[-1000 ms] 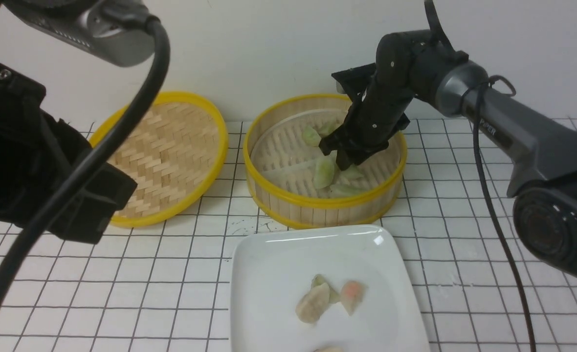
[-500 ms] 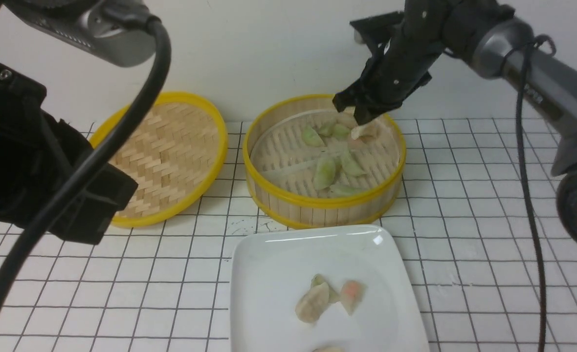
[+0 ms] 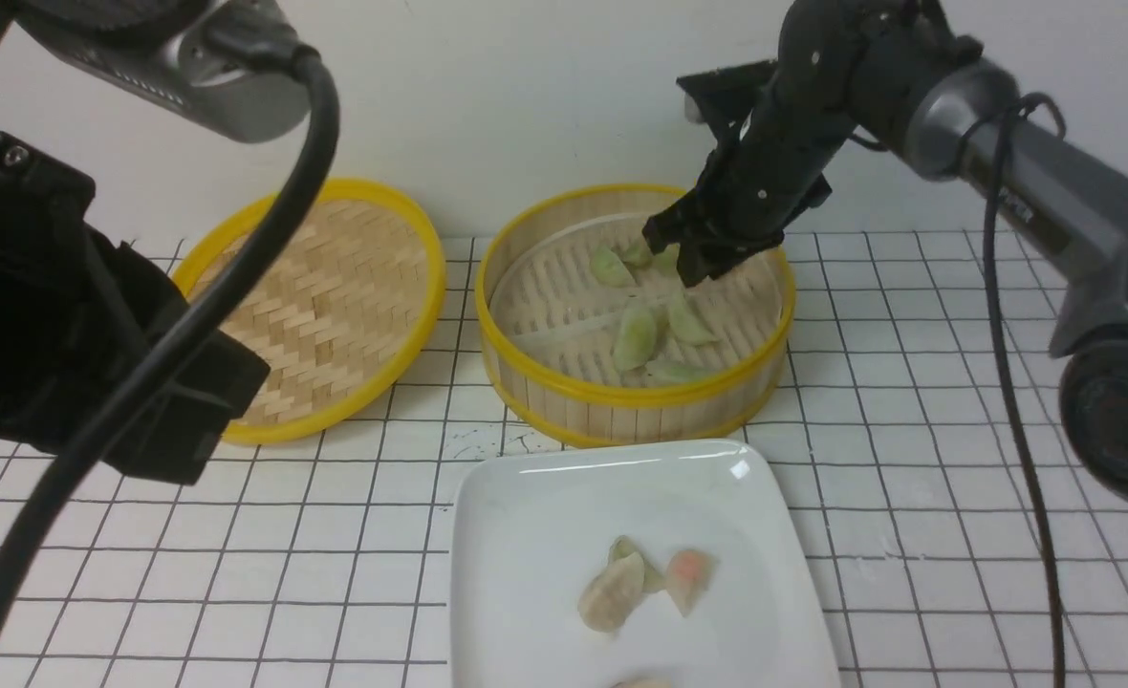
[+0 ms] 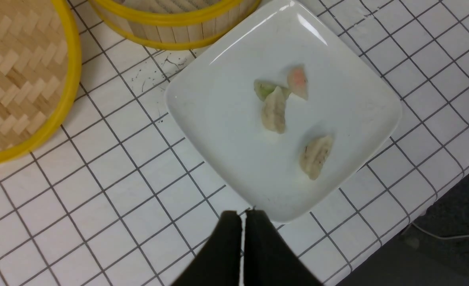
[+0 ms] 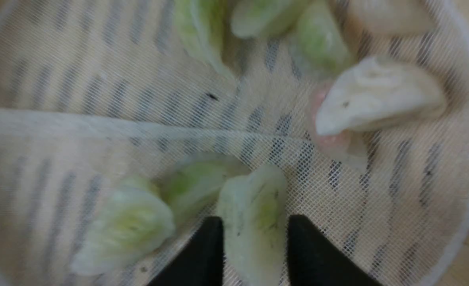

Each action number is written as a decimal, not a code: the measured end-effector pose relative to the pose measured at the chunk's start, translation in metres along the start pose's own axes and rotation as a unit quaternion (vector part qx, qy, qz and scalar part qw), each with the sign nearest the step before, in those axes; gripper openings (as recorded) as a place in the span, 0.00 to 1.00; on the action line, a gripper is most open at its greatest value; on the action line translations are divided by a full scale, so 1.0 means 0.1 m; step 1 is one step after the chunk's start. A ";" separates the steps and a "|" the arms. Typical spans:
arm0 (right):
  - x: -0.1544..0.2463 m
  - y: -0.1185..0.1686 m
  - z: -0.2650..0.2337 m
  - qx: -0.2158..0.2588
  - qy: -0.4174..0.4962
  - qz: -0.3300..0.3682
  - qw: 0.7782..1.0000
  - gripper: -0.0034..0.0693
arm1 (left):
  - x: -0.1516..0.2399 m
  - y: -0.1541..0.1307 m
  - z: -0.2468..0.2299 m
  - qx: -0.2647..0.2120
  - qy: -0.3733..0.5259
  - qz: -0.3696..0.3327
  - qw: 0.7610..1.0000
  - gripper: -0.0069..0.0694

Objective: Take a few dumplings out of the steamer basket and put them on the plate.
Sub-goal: Use the right arm to grab a dumpling from inside the steamer, then use the right arm to put the dumpling into the plate, then use the right arm to grab a dumpling from inside the steamer

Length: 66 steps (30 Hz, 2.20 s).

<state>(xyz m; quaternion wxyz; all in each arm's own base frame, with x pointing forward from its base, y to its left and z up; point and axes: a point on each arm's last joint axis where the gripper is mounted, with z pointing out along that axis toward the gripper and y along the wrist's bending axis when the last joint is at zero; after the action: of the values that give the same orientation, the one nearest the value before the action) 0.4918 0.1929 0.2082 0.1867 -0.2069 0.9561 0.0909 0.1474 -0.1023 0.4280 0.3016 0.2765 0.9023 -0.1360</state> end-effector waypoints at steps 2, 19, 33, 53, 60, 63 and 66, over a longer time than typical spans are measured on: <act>0.03 -0.02 0.12 0.000 0.012 0.001 1.000 0.47 | 0.00 0.00 0.01 0.000 0.001 0.000 1.000 0.08; 0.04 -0.07 0.27 0.026 0.018 -0.003 0.999 0.41 | 0.01 0.00 0.01 0.001 0.003 0.000 1.000 0.08; 0.87 0.39 -0.96 -0.066 0.071 0.030 0.995 0.41 | 0.01 0.00 0.01 0.001 0.003 0.000 1.000 0.08; 0.82 0.78 -0.67 -0.037 0.048 -0.032 0.998 0.81 | 0.07 0.01 0.11 0.002 0.022 -0.003 1.000 0.08; 0.28 0.76 -0.70 -0.012 -0.055 -0.038 0.998 0.82 | 0.08 0.01 0.13 0.002 0.027 -0.003 1.000 0.08; 0.18 0.73 -0.42 -0.003 -0.052 -0.043 0.998 0.82 | 0.08 0.01 0.14 0.002 0.027 -0.004 1.000 0.08; 0.13 0.69 -0.04 0.011 -0.043 -0.051 0.998 0.82 | 0.08 0.01 0.14 0.002 0.027 -0.004 1.000 0.08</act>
<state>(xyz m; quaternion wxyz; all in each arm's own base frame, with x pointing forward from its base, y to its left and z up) 0.4500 0.2490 0.2131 0.2341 -0.2488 0.9365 0.0793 0.1488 -0.1036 0.4122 0.2756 0.2771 0.9110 -0.1314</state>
